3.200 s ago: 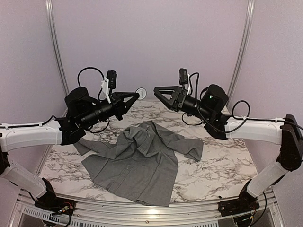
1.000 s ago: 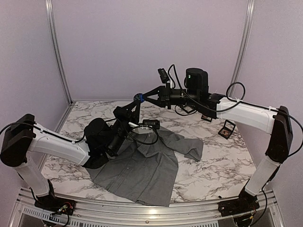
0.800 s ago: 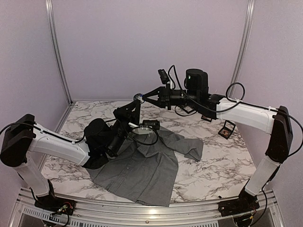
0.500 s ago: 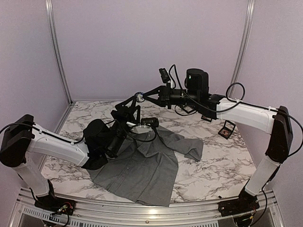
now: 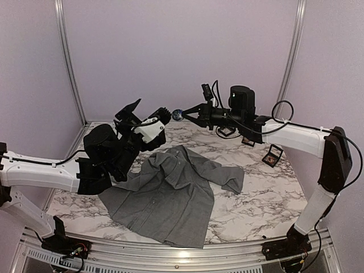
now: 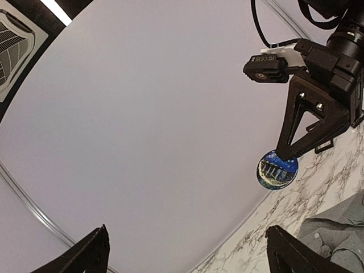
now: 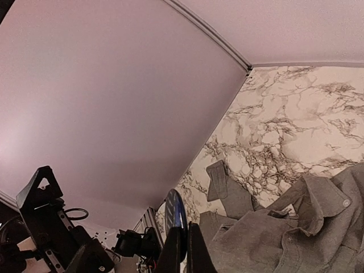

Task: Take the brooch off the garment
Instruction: Place the brooch in the brooch box.

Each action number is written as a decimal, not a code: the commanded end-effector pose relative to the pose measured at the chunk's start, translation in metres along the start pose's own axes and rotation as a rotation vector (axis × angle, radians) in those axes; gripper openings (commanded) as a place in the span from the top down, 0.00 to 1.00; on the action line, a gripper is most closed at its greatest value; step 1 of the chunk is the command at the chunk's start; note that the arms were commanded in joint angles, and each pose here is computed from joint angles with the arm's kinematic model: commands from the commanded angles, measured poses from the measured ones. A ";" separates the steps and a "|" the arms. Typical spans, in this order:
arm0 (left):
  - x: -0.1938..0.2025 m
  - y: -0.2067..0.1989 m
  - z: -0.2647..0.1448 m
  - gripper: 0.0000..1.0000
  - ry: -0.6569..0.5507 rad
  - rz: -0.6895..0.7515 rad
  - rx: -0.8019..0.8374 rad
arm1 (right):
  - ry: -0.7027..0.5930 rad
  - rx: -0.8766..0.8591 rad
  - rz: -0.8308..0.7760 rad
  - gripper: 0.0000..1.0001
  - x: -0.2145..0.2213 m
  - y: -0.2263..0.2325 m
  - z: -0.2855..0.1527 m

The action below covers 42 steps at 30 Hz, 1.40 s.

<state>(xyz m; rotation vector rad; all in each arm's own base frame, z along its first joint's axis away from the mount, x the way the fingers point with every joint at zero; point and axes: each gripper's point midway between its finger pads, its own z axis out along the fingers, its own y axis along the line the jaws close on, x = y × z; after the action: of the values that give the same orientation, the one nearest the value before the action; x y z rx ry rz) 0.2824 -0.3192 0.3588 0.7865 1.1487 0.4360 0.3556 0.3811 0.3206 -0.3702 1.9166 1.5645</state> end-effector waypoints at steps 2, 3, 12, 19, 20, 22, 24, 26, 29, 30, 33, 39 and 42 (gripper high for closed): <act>0.004 -0.006 0.000 0.01 0.100 -0.254 0.118 | -0.060 0.072 0.003 1.00 -0.016 -0.041 -0.011; 0.002 -0.006 0.001 0.01 0.100 -0.296 0.139 | -0.074 0.095 0.006 1.00 -0.020 -0.051 -0.014; 0.005 0.012 0.006 0.01 0.112 -0.662 0.310 | -0.254 0.285 0.074 1.00 -0.059 -0.145 -0.060; 0.016 0.024 -0.003 0.01 0.111 -0.793 0.372 | -0.379 0.405 0.108 1.00 -0.090 -0.212 -0.088; 0.019 0.024 -0.004 0.01 0.117 -0.797 0.380 | -0.391 0.422 0.112 1.00 -0.093 -0.220 -0.090; 0.023 0.025 -0.006 0.01 0.127 -0.813 0.389 | -0.413 0.453 0.124 1.00 -0.098 -0.238 -0.094; 0.027 0.026 -0.009 0.01 0.129 -0.832 0.400 | -0.432 0.479 0.136 1.00 -0.101 -0.255 -0.098; 0.031 0.026 -0.011 0.01 0.131 -0.847 0.401 | -0.450 0.509 0.150 1.00 -0.103 -0.272 -0.102; 0.035 0.024 -0.014 0.01 0.136 -0.856 0.413 | -0.480 0.543 0.179 1.00 -0.104 -0.299 -0.108; 0.038 0.023 -0.016 0.01 0.138 -0.856 0.414 | -0.490 0.557 0.189 1.00 -0.104 -0.308 -0.110; 0.041 0.023 -0.019 0.01 0.139 -0.857 0.421 | -0.515 0.584 0.212 1.00 -0.108 -0.331 -0.113; 0.051 0.027 -0.023 0.01 0.147 -0.856 0.404 | -0.561 0.631 0.226 1.00 -0.122 -0.361 -0.112; 0.054 0.030 -0.023 0.01 0.147 -0.859 0.400 | -0.589 0.668 0.257 1.00 -0.125 -0.377 -0.115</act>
<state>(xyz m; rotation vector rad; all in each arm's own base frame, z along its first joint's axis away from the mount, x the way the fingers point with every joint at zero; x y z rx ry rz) 0.2856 -0.2630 0.3432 0.5339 1.6074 -0.4608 0.6138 0.1677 0.1088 0.5044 1.9542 0.9697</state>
